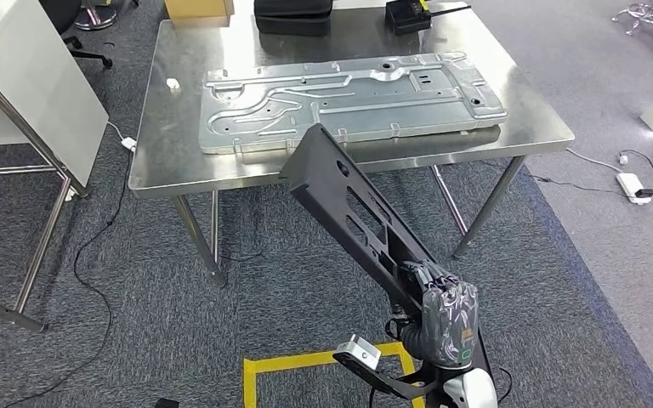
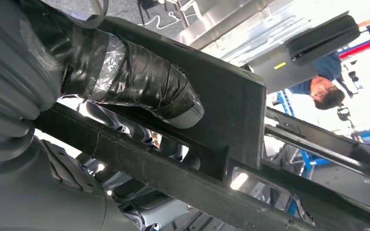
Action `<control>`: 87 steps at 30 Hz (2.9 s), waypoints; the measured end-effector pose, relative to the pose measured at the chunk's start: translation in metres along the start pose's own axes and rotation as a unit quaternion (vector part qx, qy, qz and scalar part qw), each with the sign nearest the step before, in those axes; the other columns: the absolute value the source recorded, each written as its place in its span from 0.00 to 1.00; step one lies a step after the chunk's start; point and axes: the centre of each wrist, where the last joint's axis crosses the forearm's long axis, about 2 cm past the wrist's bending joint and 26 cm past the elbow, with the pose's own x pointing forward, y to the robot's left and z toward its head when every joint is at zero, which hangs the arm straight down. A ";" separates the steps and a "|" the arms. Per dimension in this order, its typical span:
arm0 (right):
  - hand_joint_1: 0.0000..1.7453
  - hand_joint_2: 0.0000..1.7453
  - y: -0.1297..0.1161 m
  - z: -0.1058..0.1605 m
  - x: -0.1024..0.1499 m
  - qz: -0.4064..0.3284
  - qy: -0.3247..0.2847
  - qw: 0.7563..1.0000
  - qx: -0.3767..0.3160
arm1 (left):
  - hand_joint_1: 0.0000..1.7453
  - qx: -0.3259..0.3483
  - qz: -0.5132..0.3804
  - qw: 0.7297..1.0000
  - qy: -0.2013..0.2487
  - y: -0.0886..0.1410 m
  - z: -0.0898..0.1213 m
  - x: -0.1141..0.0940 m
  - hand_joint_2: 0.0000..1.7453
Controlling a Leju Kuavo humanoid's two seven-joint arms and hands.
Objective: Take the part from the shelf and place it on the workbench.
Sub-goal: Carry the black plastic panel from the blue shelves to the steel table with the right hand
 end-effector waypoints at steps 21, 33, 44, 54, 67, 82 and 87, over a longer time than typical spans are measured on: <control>1.00 1.00 0.000 -0.003 0.001 -0.001 0.002 1.000 -0.007 | 0.00 -0.002 -0.002 1.000 0.002 0.002 0.000 -0.001 1.00; 1.00 1.00 0.000 -0.002 0.001 -0.002 0.003 1.000 -0.008 | 0.00 -0.004 -0.002 1.000 0.001 0.000 0.000 -0.001 1.00; 1.00 1.00 0.000 -0.004 0.001 -0.002 0.003 1.000 -0.011 | 0.00 -0.006 -0.002 1.000 0.000 0.000 0.000 0.000 1.00; 1.00 1.00 0.000 -0.004 0.001 -0.003 0.003 1.000 -0.012 | 0.00 -0.006 -0.006 1.000 0.000 0.003 -0.001 -0.001 1.00; 1.00 1.00 -0.001 -0.006 0.000 -0.002 -0.001 1.000 -0.014 | 0.00 -0.010 -0.007 1.000 0.000 0.000 0.000 -0.001 1.00; 1.00 1.00 -0.002 -0.019 -0.001 -0.004 -0.009 1.000 -0.020 | 0.00 -0.014 -0.006 1.000 -0.007 0.000 0.000 0.001 1.00; 1.00 1.00 -0.003 -0.026 -0.001 -0.003 -0.015 1.000 -0.027 | 0.00 -0.018 -0.005 1.000 -0.011 -0.002 0.000 0.002 1.00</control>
